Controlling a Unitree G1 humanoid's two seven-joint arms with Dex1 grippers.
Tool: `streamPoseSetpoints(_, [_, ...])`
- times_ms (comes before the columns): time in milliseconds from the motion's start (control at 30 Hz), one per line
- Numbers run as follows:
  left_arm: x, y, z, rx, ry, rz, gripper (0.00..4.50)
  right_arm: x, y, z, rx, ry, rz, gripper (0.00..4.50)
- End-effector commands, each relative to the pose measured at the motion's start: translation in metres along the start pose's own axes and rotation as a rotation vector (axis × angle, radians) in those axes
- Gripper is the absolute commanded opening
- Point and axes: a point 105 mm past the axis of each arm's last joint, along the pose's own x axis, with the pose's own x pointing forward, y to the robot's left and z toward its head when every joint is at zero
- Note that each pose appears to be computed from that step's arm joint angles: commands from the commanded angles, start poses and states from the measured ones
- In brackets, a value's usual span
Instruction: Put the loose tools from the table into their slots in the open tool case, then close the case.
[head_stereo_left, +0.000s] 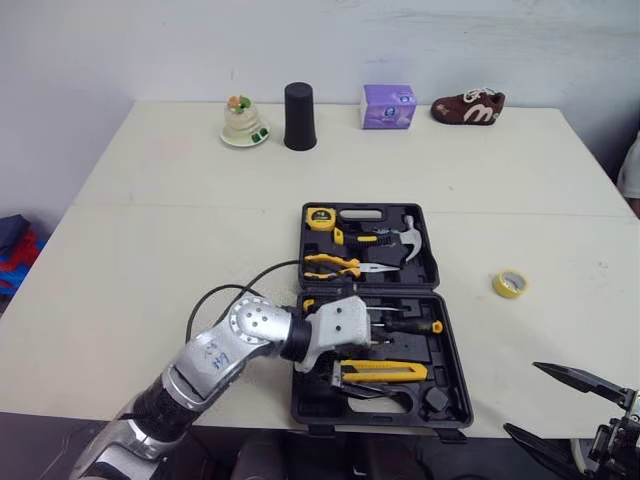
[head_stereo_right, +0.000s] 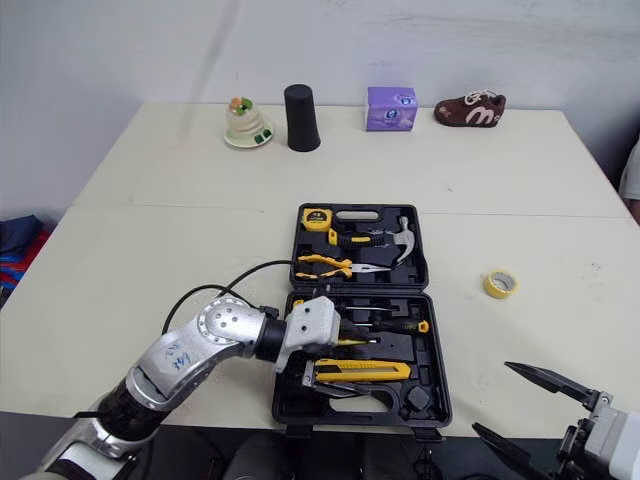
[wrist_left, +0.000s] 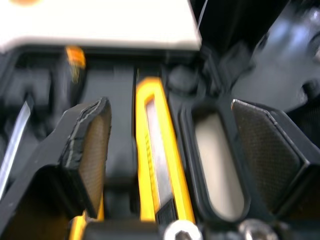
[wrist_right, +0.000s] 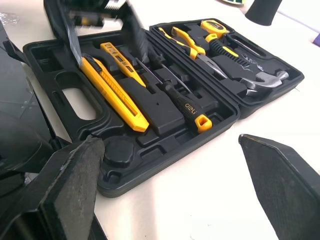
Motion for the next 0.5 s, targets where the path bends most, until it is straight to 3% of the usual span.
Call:
streamPoseSetpoints(33, [-0.012,0.001,0.007,0.024,-0.113,-0.033,3.55,0.000,0.000,0.002,-0.014,-0.009,-0.001,4.50])
streamPoseSetpoints(67, [-0.014,-0.001,0.004,0.030,-0.116,-0.059,3.29,0.000,0.000,0.002,-0.013,-0.009,-0.001,4.50])
streamPoseSetpoints(300, [-0.009,-0.004,-0.022,0.104,-0.063,-0.115,0.19,0.003,-0.001,0.002,-0.001,-0.005,-0.002,4.50])
streamPoseSetpoints(500, [0.002,-0.001,-0.043,0.057,0.004,-0.055,0.08,0.005,-0.002,-0.001,0.006,-0.009,-0.007,4.50])
